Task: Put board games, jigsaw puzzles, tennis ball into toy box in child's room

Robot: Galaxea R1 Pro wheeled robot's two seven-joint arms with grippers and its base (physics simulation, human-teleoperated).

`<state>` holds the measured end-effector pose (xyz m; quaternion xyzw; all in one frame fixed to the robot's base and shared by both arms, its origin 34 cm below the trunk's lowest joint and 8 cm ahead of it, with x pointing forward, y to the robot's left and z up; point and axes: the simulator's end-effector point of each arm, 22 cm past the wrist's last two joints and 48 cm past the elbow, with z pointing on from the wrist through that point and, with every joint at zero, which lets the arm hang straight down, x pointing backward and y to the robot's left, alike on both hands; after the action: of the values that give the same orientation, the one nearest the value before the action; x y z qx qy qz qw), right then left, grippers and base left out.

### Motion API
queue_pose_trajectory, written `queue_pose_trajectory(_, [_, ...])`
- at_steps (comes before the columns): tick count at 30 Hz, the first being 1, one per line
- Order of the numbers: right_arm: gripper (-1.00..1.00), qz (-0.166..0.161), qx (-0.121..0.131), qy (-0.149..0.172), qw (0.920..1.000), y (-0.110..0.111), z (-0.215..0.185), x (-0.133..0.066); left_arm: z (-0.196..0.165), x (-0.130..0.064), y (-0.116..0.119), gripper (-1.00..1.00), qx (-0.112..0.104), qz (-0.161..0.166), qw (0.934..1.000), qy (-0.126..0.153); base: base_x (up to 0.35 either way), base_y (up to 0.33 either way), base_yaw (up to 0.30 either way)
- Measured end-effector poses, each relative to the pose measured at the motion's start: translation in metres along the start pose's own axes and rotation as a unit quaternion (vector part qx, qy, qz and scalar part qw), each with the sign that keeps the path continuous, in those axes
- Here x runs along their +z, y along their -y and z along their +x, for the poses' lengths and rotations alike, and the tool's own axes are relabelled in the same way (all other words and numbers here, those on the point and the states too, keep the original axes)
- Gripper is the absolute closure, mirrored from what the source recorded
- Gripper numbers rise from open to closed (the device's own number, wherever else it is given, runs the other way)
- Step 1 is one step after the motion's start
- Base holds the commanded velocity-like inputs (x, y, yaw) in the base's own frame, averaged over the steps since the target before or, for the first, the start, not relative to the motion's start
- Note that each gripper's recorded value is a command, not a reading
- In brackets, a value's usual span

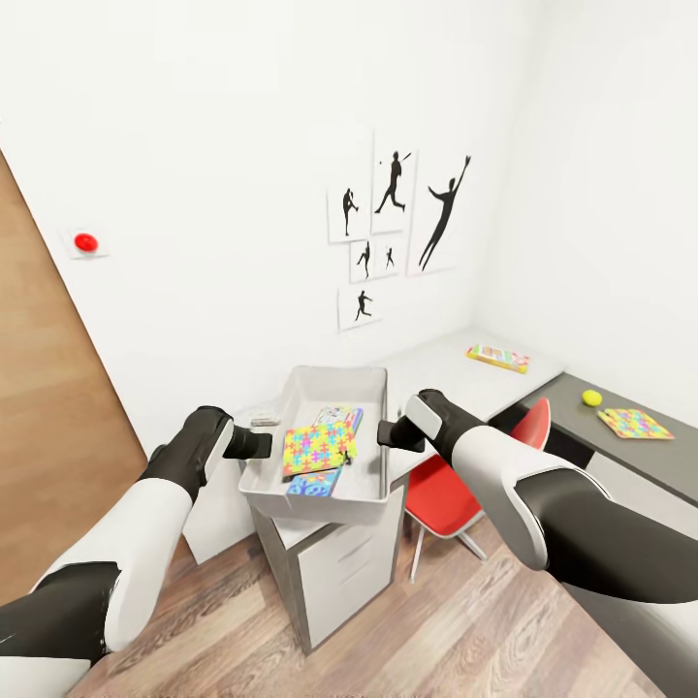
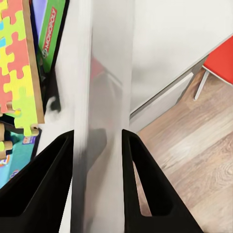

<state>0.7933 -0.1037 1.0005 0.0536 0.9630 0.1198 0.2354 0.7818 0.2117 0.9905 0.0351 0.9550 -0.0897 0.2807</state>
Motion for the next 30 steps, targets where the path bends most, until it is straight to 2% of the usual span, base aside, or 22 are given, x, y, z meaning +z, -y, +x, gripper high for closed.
queue_pose_trajectory(13, [1.0, 0.001, 0.002, -0.01, 1.0, 0.003, 0.006, 0.011, 0.007, 0.01, -0.002, 1.0, -0.002, 0.0, 1.0, -0.01, 0.0, 0.0, 0.0])
queue_pose_trajectory(30, [1.0, 0.002, 0.002, -0.01, 0.9999, 0.004, 0.007, 0.012, 0.008, 0.011, -0.002, 1.0, -0.002, 0.0, 0.9999, -0.01, 0.031, 0.0, 0.0])
